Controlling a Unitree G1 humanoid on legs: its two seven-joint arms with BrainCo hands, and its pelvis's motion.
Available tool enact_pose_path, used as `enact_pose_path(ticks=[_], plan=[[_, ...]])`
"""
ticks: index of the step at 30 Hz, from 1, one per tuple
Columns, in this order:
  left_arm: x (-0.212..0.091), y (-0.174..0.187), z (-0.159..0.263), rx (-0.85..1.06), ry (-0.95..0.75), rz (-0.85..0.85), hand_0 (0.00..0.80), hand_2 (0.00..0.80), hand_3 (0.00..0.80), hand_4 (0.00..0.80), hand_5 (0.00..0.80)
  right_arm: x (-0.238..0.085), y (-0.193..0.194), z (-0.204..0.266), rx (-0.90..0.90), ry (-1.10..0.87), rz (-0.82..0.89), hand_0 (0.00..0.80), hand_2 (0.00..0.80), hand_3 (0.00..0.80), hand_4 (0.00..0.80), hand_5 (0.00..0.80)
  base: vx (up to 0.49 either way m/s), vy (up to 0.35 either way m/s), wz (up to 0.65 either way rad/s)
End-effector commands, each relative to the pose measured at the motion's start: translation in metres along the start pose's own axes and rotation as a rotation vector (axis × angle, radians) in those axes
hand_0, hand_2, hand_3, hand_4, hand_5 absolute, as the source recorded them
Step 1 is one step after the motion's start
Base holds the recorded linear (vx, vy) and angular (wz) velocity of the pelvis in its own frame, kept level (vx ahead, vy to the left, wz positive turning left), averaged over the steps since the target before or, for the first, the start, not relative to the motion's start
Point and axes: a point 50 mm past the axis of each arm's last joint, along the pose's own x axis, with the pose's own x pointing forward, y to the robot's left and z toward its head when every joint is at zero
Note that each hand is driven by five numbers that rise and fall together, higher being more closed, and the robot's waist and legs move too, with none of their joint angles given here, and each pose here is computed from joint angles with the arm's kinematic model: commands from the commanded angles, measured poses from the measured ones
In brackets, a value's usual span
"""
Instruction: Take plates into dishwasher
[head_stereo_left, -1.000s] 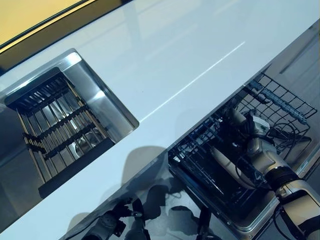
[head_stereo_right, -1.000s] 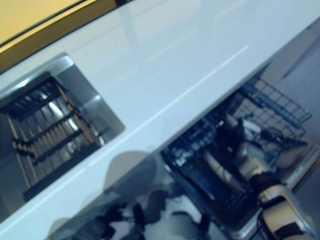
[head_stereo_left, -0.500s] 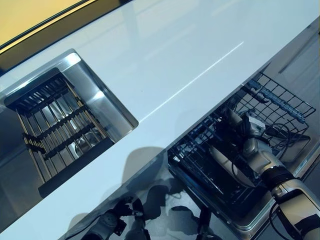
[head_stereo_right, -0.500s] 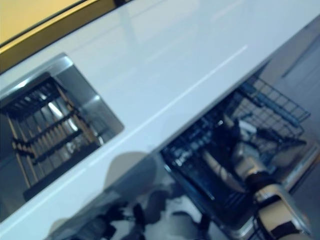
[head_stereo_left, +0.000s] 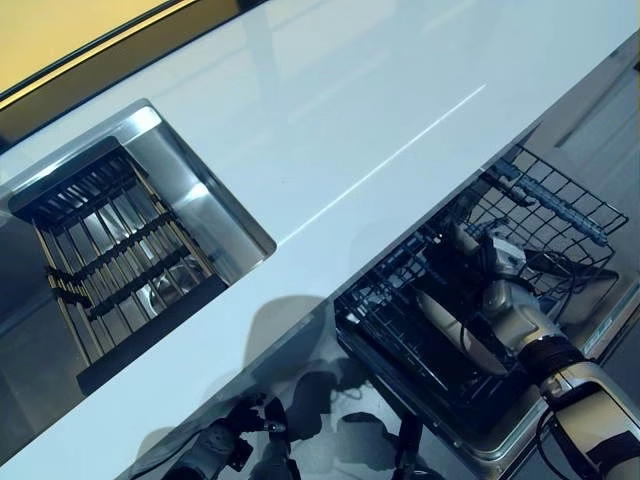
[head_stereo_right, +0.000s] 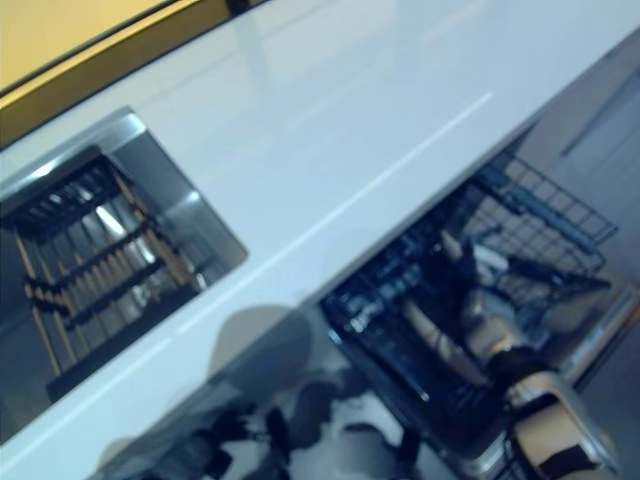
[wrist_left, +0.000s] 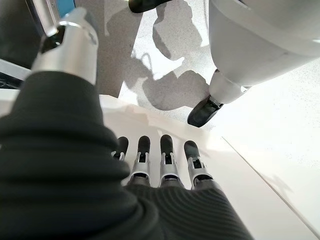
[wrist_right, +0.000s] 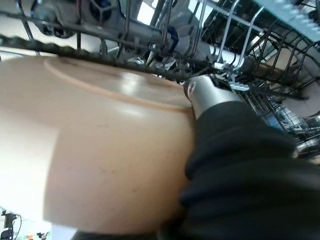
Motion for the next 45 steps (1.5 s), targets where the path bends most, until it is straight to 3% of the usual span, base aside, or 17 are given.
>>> enact_pose_path(ticks=[1, 25, 26, 27, 45], plan=[[0.006, 0.023, 0.029, 0.053, -0.058, 0.066, 0.0, 0.0, 0.0, 0.0, 0.0, -0.01, 0.024, 0.038, 0.056, -0.147, 0.114, 0.8, 0.8, 0.8, 0.8, 0.8, 0.0, 0.0, 0.0], [0.007, 0.019, 0.028, 0.047, -0.05, 0.063, 0.0, 0.0, 0.0, 0.0, 0.0, -0.027, 0.051, 0.048, 0.063, -0.183, 0.214, 0.8, 0.8, 0.8, 0.8, 0.8, 0.0, 0.0, 0.0], [0.007, 0.019, 0.028, 0.047, -0.05, 0.063, 0.0, 0.0, 0.0, 0.0, 0.0, -0.028, 0.051, 0.048, 0.063, -0.18, 0.213, 0.477, 0.477, 0.477, 0.477, 0.477, 0.0, 0.0, 0.0], [0.007, 0.019, 0.028, 0.047, -0.049, 0.063, 0.0, 0.0, 0.0, 0.0, 0.0, -0.028, 0.052, 0.048, 0.063, -0.177, 0.213, 0.0, 0.0, 0.0, 0.0, 0.0, 0.0, 0.0, 0.0], [0.006, 0.019, 0.021, 0.047, -0.025, 0.068, 0.0, 0.0, 0.0, 0.0, 0.0, -0.032, 0.054, 0.045, 0.067, -0.173, 0.207, 0.0, 0.0, 0.0, 0.0, 0.0, 0.0, 0.0, 0.0]])
